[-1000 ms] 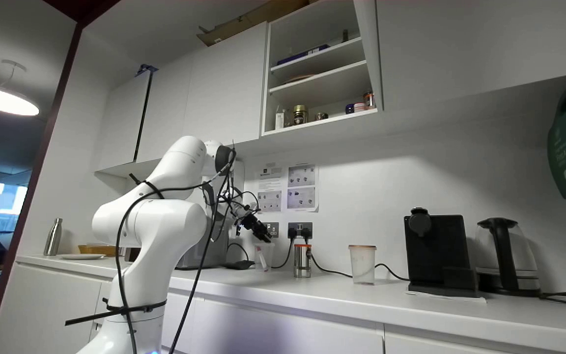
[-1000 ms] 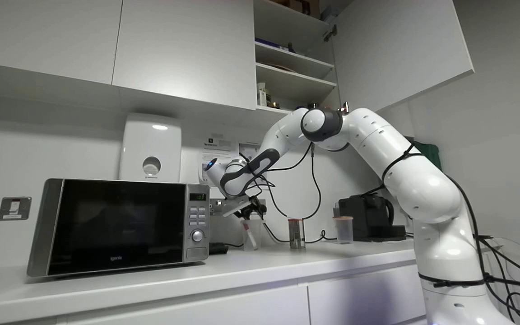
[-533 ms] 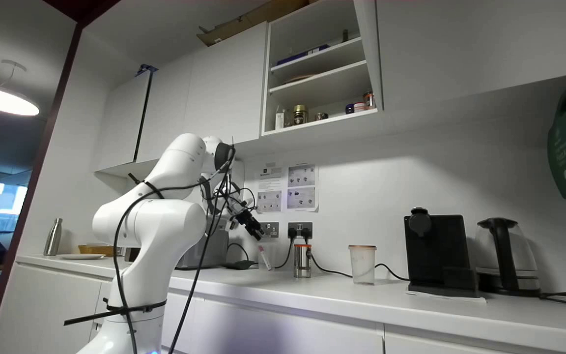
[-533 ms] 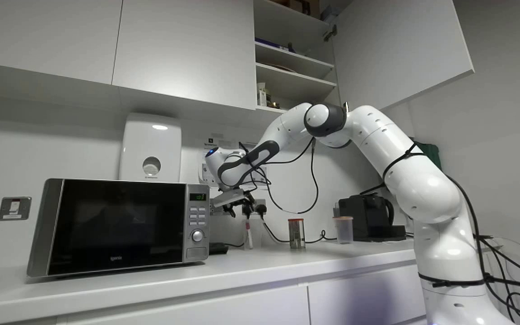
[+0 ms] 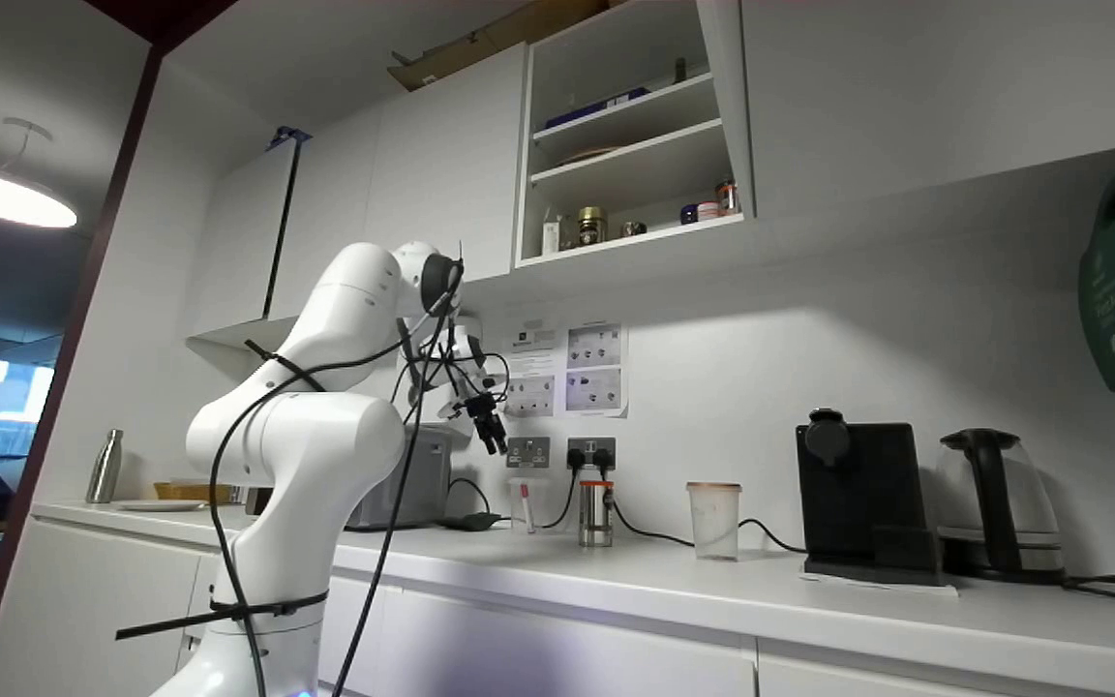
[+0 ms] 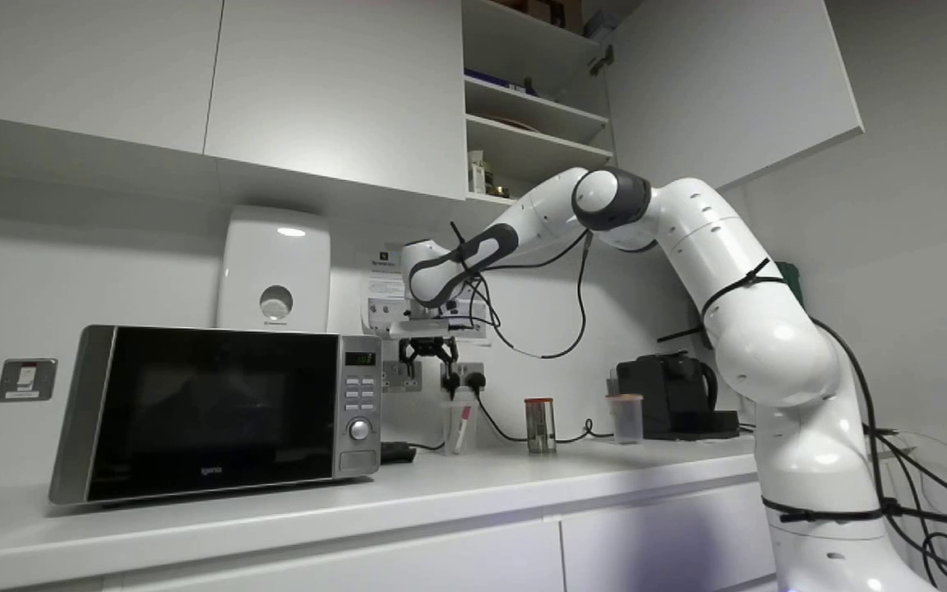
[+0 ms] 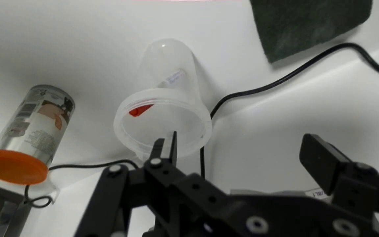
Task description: Put the marker inside the cup
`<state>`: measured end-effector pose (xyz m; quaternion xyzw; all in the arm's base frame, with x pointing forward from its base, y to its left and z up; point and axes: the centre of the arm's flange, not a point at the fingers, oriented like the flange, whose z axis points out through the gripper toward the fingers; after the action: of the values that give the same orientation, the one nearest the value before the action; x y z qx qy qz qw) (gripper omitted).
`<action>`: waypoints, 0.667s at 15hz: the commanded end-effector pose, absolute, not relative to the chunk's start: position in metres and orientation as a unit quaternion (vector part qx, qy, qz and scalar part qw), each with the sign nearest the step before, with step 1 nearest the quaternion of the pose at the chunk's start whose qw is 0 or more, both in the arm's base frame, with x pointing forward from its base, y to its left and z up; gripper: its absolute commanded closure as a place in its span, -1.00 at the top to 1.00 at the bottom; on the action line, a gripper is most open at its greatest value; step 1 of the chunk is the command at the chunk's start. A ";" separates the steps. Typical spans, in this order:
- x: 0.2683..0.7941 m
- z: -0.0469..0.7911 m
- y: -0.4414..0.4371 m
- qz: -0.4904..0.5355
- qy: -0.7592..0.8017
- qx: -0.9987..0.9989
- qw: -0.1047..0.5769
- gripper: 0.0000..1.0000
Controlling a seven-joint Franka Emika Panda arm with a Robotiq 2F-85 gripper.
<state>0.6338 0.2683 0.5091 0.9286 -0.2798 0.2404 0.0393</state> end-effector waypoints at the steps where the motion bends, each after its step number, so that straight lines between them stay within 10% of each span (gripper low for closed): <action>1: 0.610 0.500 0.244 0.171 -0.258 0.950 -0.028 1.00; 10: 0.629 0.501 0.261 0.198 -0.270 0.943 -0.003 1.00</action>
<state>0.6290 0.2613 0.5008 0.9425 -0.2695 0.1975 -0.0030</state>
